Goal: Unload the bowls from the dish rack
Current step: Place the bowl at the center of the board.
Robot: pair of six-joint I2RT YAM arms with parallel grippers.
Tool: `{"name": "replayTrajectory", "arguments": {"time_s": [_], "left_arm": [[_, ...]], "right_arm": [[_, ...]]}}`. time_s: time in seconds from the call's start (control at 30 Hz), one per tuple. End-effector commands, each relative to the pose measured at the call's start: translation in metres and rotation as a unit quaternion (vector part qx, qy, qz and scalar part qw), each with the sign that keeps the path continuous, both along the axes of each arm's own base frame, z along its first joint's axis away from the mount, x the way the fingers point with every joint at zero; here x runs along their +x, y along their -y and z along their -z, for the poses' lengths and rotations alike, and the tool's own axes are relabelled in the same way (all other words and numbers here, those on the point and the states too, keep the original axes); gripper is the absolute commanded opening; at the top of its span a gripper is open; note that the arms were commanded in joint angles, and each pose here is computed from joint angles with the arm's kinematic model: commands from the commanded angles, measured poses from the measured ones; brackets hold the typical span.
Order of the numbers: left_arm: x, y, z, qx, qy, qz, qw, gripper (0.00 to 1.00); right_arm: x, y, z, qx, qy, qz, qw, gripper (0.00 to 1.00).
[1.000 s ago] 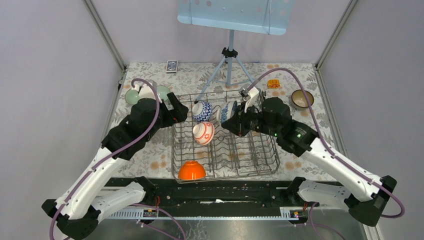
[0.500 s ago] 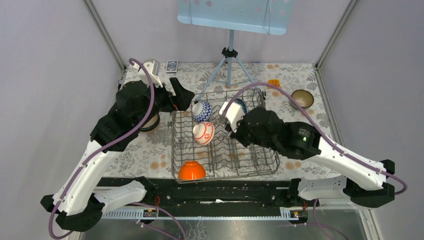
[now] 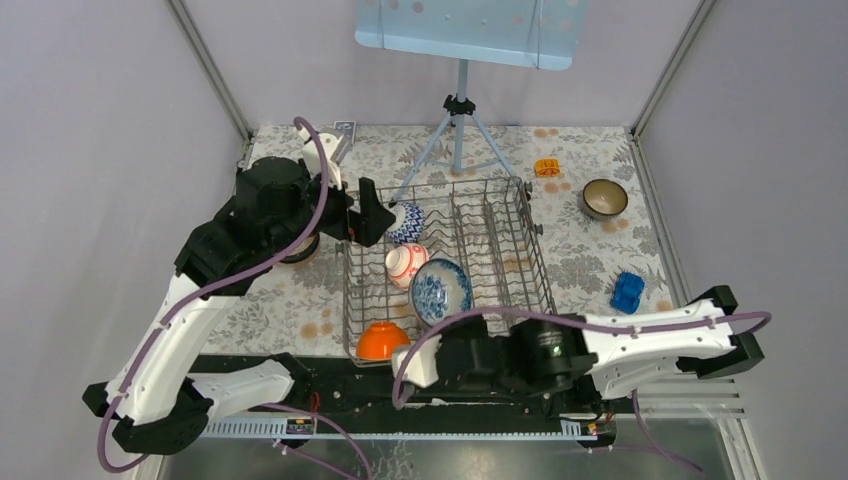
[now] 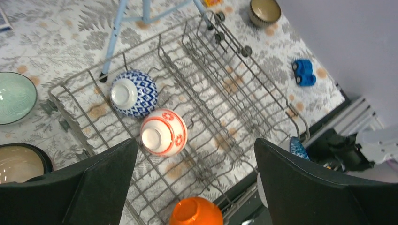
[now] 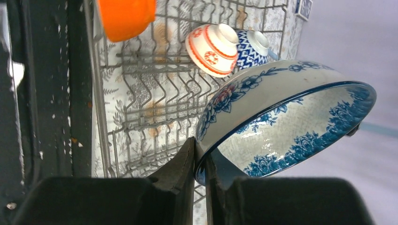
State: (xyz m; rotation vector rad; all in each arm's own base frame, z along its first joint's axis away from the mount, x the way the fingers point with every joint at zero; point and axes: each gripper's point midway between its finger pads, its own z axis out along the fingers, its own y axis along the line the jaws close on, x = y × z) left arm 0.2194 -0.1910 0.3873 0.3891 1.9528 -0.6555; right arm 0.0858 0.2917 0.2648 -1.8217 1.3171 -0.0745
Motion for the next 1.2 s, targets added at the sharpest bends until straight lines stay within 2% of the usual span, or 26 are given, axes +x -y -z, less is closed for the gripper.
{"name": "replayTrajectory", "arguments": {"time_s": [0.0, 0.23, 0.43, 0.53, 0.63, 0.93, 1.0, 1.17], "left_arm": [[-0.020, 0.010, 0.006, 0.023, 0.002, 0.067, 0.998, 0.99], [-0.040, 0.030, 0.044, 0.110, -0.017, 0.098, 0.989, 0.99], [-0.071, 0.059, 0.078, 0.225, -0.024, 0.126, 0.966, 0.97], [-0.075, 0.062, 0.099, 0.278, -0.036, 0.125, 0.952, 0.89], [-0.077, 0.057, 0.116, 0.321, -0.049, 0.122, 0.938, 0.76], [-0.094, 0.053, 0.131, 0.335, -0.075, 0.134, 0.930, 0.55], [-0.099, 0.055, 0.135, 0.335, -0.081, 0.139, 0.928, 0.56], [-0.104, 0.062, 0.125, 0.315, -0.079, 0.144, 0.935, 0.73]], "right_arm": [[-0.005, 0.001, 0.011, -0.076, 0.094, -0.044, 0.992, 0.00], [-0.038, -0.009, 0.054, -0.147, 0.097, -0.109, 0.978, 0.00], [-0.045, -0.010, 0.066, -0.173, 0.107, -0.117, 0.972, 0.00], [-0.044, -0.010, 0.068, -0.178, 0.112, -0.115, 0.971, 0.00], [-0.043, -0.011, 0.068, -0.182, 0.121, -0.115, 0.969, 0.00], [-0.041, -0.011, 0.071, -0.184, 0.129, -0.119, 0.967, 0.00], [-0.041, -0.012, 0.071, -0.182, 0.127, -0.118, 0.968, 0.00], [-0.041, -0.012, 0.072, -0.183, 0.129, -0.117, 0.968, 0.00]]}}
